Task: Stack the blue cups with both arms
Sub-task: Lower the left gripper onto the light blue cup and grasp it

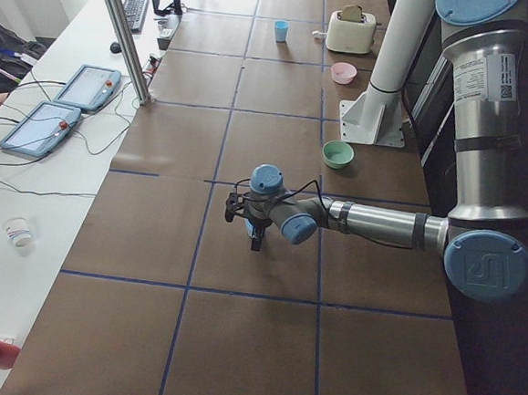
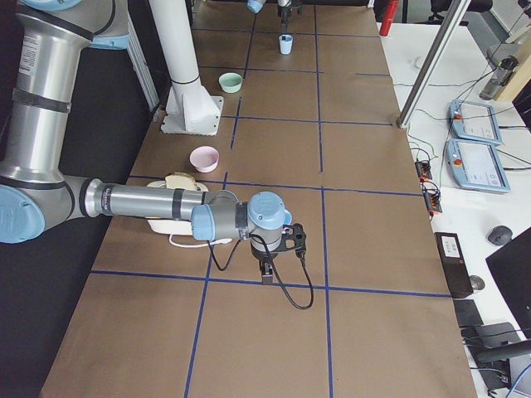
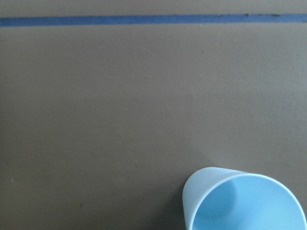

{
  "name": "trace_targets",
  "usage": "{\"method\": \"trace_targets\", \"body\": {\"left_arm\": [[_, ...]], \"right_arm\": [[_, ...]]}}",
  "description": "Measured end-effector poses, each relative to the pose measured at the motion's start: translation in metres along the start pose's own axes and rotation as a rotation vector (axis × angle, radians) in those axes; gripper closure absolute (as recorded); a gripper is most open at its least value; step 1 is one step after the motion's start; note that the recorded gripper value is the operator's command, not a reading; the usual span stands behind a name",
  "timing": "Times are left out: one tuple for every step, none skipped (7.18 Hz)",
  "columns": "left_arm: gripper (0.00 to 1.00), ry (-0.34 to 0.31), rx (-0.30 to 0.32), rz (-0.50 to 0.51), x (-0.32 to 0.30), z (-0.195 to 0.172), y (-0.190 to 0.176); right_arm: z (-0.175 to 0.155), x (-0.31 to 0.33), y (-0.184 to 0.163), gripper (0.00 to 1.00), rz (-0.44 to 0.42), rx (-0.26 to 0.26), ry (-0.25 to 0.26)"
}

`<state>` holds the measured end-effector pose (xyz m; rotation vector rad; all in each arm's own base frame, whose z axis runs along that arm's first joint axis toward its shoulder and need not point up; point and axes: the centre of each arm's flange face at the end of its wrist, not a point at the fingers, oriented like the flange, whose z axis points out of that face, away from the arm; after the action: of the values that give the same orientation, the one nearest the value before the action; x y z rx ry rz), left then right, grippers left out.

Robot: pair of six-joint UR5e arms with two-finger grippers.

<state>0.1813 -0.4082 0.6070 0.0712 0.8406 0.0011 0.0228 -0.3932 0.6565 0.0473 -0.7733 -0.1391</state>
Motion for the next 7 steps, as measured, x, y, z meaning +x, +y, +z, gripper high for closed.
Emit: {"method": "trace_targets", "body": {"left_arm": [[0.90, -0.001, -0.006, -0.012, 0.001, 0.003, -0.001], [0.93, 0.003, -0.011, -0.032, 0.006, 0.007, -0.002], [0.98, 0.010, -0.014, -0.045, 0.015, 0.010, -0.003], [1.00, 0.020, -0.012, -0.047, 0.023, 0.010, -0.007], [1.00, 0.034, -0.008, -0.045, 0.034, 0.007, -0.012], [1.00, 0.055, -0.003, -0.049, 0.049, 0.001, -0.019], [1.00, 0.080, -0.001, -0.061, 0.075, -0.008, -0.032]], "right_arm": [[0.000, 0.000, 0.000, 0.00, 0.000, -0.001, 0.001], [0.000, 0.001, 0.000, 0.00, 0.001, -0.001, 0.001], [0.001, 0.001, 0.000, 0.00, 0.001, -0.002, 0.001], [0.000, 0.000, 0.000, 0.00, 0.002, -0.002, 0.000], [0.000, 0.000, 0.000, 0.00, 0.002, -0.001, 0.000], [0.000, 0.000, 0.000, 0.00, 0.001, -0.001, 0.000], [0.000, 0.000, 0.000, 0.00, 0.001, -0.001, 0.000]]}}
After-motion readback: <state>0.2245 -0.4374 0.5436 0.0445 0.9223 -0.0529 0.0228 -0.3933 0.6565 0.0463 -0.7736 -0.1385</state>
